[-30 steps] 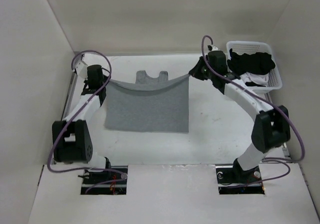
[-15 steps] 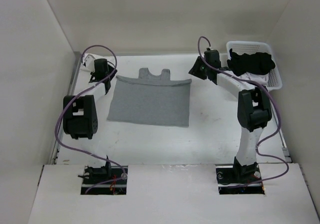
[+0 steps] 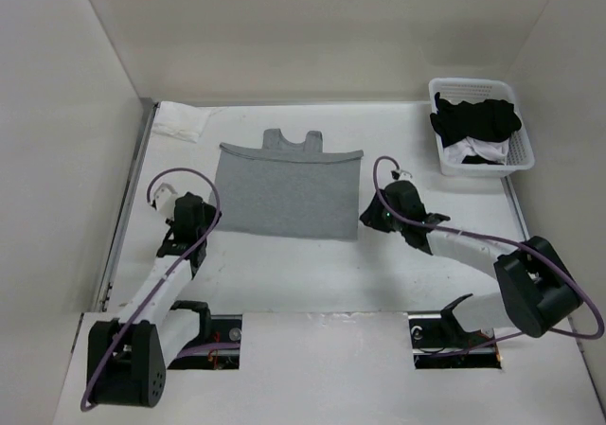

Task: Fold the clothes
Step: Fold the tank top

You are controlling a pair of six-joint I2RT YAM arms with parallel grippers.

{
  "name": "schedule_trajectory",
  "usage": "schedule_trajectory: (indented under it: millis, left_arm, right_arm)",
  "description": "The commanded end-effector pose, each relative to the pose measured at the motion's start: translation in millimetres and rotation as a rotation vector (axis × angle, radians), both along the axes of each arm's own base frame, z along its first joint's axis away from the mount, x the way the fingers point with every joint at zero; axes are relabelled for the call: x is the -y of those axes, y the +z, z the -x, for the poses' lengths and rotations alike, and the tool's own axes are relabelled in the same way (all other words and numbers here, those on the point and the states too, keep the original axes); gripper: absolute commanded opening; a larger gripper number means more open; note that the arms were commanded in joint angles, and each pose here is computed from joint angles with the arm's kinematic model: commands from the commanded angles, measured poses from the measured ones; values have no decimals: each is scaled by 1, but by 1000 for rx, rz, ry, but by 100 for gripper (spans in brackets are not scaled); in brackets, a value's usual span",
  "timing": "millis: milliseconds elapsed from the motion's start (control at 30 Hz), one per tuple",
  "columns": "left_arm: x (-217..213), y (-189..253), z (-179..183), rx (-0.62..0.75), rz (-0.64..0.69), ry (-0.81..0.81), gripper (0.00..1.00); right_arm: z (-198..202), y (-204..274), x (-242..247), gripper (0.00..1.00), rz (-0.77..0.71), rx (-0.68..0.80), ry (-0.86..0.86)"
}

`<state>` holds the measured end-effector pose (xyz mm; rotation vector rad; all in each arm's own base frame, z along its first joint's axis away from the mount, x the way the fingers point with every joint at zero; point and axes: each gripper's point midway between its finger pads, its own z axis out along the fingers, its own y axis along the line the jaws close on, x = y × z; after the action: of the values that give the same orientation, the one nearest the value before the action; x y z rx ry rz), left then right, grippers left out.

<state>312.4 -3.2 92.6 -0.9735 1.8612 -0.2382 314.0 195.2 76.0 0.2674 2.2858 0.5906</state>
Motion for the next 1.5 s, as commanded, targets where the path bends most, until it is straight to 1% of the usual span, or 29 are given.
schedule_trajectory:
  millis: [0,33,67,133,267,367,433,500,633,733,800,967,1100,1167,1300,1400,1467]
  left_arm:
    - [-17,-22,30,-88,16,59,43]
    - [-22,-26,34,-98,27,73,45]
    - [-25,-29,36,-105,38,79,46]
    - [-24,-37,38,-126,70,73,46]
    - [-23,-51,37,-148,103,72,47]
    - [-24,-56,34,-147,117,72,48]
    - [-21,-55,29,-124,133,55,49]
    - [-21,-58,27,-124,140,57,48]
    - [-23,-63,23,-136,143,62,41]
    - [-24,-64,19,-122,141,65,34]
    - [-24,-64,17,-116,141,65,31]
    - [-25,-64,13,-115,138,71,20]
    - [-25,-64,13,-114,138,71,17]
    - [-26,-64,13,-110,136,75,16]
    - [-29,-62,13,-102,130,87,13]
    - [-28,-56,11,-76,130,80,6]
    - [-26,-42,6,-27,127,69,3]
  right_arm:
    - [11,-9,5,38,-47,3,-71]
    - [17,-15,3,43,-48,-16,-64]
    - [21,-19,1,44,-46,-30,-50]
    - [28,-24,-8,45,-48,-47,-17]
    - [36,-25,-14,48,-63,-49,-3]
    - [41,-24,-16,49,-72,-40,5]
    - [43,-20,-18,52,-88,-27,17]
    - [43,-19,-22,55,-90,-26,30]
    - [43,-28,-27,54,-84,-57,52]
    - [43,-31,-29,48,-89,-66,52]
    - [45,-33,-27,45,-85,-71,46]
    - [48,-35,-25,45,-90,-76,44]
    - [49,-43,-31,39,-91,-109,66]
    - [49,-43,-33,33,-108,-112,66]
    - [43,-45,-24,26,-118,-108,34]
    - [40,-46,-23,12,-118,-105,32]
    - [38,-41,-25,4,-131,-81,33]
